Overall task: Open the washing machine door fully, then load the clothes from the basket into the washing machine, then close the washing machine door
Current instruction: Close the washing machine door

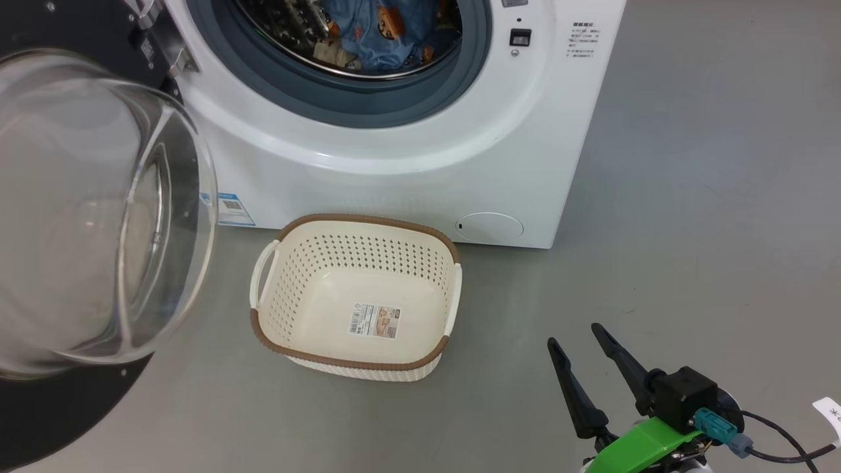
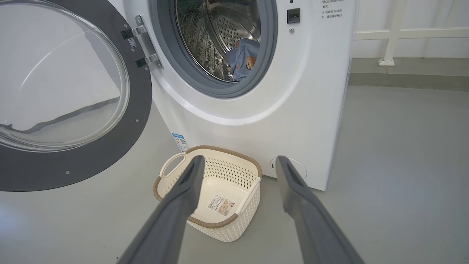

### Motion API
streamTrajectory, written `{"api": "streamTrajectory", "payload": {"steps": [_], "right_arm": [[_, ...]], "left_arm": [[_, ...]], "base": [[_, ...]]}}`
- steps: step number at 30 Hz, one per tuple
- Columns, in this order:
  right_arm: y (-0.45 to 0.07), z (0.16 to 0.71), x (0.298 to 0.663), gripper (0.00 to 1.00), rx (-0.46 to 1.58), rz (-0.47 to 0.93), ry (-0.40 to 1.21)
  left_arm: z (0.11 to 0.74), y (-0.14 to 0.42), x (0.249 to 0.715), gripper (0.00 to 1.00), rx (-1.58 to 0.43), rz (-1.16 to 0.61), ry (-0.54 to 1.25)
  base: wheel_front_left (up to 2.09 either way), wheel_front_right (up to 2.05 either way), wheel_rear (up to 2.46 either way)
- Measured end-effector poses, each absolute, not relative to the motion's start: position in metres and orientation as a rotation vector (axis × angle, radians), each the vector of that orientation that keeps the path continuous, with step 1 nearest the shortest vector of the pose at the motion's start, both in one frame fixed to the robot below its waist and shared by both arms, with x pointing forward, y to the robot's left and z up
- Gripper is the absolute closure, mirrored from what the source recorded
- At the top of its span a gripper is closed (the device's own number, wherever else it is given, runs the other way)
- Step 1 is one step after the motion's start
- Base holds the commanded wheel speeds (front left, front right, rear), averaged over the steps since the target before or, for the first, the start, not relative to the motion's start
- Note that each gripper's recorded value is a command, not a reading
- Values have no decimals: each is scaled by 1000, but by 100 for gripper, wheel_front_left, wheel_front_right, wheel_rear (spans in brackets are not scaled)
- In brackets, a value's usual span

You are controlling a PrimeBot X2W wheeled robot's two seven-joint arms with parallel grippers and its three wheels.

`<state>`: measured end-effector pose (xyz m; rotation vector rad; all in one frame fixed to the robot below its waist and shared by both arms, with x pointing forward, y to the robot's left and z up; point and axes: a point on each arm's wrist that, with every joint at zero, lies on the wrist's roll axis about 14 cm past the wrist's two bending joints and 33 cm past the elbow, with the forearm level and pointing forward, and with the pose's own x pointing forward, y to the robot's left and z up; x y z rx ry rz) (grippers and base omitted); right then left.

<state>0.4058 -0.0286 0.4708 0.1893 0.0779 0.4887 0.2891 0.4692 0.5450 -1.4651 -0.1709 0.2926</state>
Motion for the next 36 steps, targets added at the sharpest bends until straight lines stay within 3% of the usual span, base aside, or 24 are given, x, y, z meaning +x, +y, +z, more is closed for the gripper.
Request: {"api": "streamTrajectory", "payload": {"steps": [23,36], "right_arm": [[-25,469,400,0,196,500,81],[-45,470,403,0,217,437,73]], "left_arm": [[546,336,285,100,-1556,-139,257],[563,238,314,100,-1533,-456,319]], "base": [[0,0,0],[0,0,0]]}}
